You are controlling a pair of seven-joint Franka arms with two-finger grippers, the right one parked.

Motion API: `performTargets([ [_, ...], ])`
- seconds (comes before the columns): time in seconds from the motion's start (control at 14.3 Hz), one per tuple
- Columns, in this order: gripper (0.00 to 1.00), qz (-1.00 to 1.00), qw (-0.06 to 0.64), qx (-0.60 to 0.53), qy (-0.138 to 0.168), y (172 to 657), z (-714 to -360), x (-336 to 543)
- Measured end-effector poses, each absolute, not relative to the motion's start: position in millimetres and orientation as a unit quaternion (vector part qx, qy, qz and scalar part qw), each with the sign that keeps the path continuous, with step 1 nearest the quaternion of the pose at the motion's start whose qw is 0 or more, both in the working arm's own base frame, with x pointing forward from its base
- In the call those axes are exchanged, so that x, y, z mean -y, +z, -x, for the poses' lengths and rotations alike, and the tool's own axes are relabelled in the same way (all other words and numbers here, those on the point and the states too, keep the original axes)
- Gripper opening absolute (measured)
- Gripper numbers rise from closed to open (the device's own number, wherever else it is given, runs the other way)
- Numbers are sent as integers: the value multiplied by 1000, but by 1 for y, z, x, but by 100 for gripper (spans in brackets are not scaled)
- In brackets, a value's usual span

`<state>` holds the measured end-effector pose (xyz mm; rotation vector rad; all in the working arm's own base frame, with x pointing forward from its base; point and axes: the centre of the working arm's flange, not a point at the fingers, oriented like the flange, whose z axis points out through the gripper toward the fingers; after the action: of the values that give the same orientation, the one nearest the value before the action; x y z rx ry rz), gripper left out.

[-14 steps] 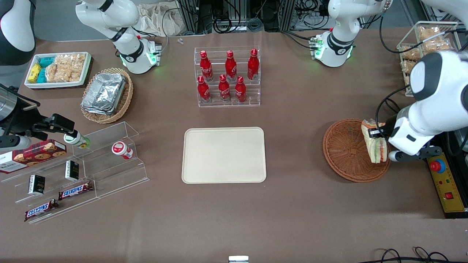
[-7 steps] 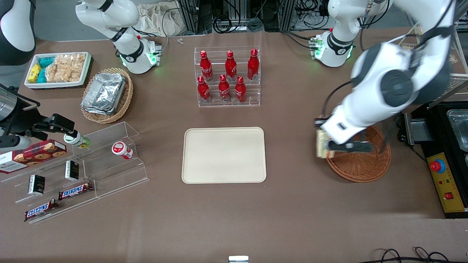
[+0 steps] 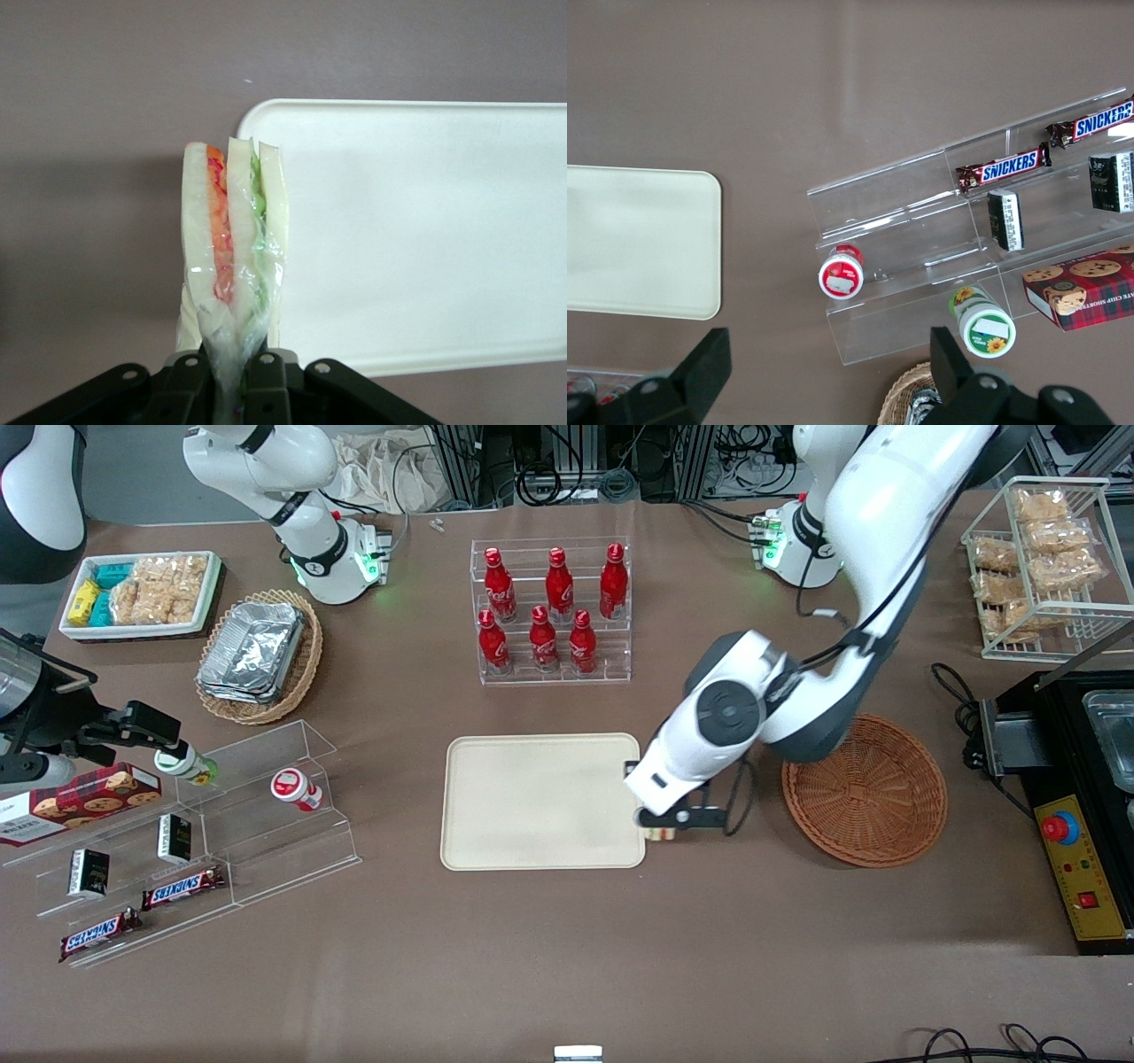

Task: Place sandwich from basket to tray
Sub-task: 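Lower the sandwich onto the cream tray and open the left gripper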

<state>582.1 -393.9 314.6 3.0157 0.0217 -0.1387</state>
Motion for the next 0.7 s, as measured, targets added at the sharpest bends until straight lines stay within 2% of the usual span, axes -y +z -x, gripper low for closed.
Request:
performTargets([
  [0.21,14,-997,60,-23,-38,277,-578,419],
  [0.63,14,-997,68,-10,-43,232,-568,440],
  [0.7,19,-997,66,-8,-42,231,-568,441],
])
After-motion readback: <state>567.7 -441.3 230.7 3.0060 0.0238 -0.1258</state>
